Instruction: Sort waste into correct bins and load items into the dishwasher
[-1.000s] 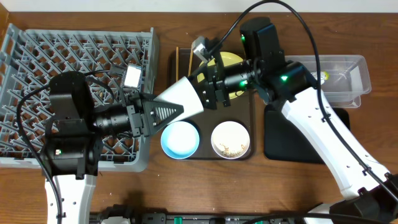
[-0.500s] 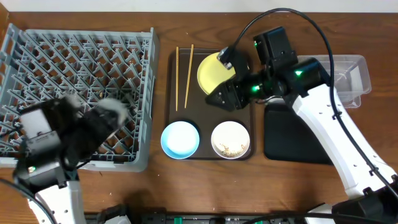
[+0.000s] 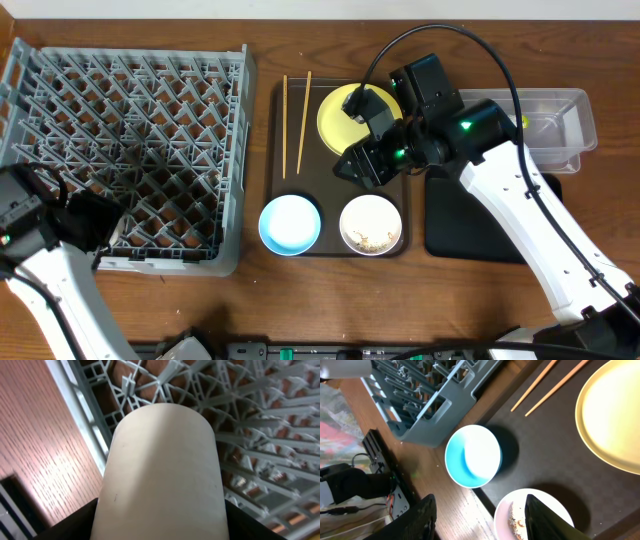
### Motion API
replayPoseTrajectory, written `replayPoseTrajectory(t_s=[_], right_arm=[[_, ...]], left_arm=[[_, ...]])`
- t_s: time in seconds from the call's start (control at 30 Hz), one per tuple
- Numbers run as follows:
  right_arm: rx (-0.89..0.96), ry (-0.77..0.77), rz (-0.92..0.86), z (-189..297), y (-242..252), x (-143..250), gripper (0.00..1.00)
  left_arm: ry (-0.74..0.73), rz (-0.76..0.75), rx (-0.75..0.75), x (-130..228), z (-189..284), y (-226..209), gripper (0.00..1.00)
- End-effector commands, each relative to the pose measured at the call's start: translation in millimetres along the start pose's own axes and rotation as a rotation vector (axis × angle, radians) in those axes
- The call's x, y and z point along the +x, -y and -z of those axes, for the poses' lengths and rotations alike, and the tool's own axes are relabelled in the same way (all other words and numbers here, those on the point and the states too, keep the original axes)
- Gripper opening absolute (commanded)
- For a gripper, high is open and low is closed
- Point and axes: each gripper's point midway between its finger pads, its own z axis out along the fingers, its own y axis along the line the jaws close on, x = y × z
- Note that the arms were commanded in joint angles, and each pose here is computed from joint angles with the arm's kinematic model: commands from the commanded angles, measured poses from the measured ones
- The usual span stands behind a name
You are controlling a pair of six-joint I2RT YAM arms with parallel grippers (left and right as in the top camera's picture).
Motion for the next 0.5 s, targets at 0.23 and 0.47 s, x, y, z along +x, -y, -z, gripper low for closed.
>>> replayPoseTrajectory(t_s=[0.23, 0.47], right_arm=[[0.010, 0.016, 0.037, 8.1, -5.9, -1.9, 0.55], [0.006, 0.016, 0.046, 6.7, -9.0, -2.2, 0.55]], left_arm=[[0.006, 0.012, -0.047, -20.7, -24.3, 0.8, 0.60], [-0.019, 0.018, -0.043, -17.7, -28.4, 1.9, 0.66]])
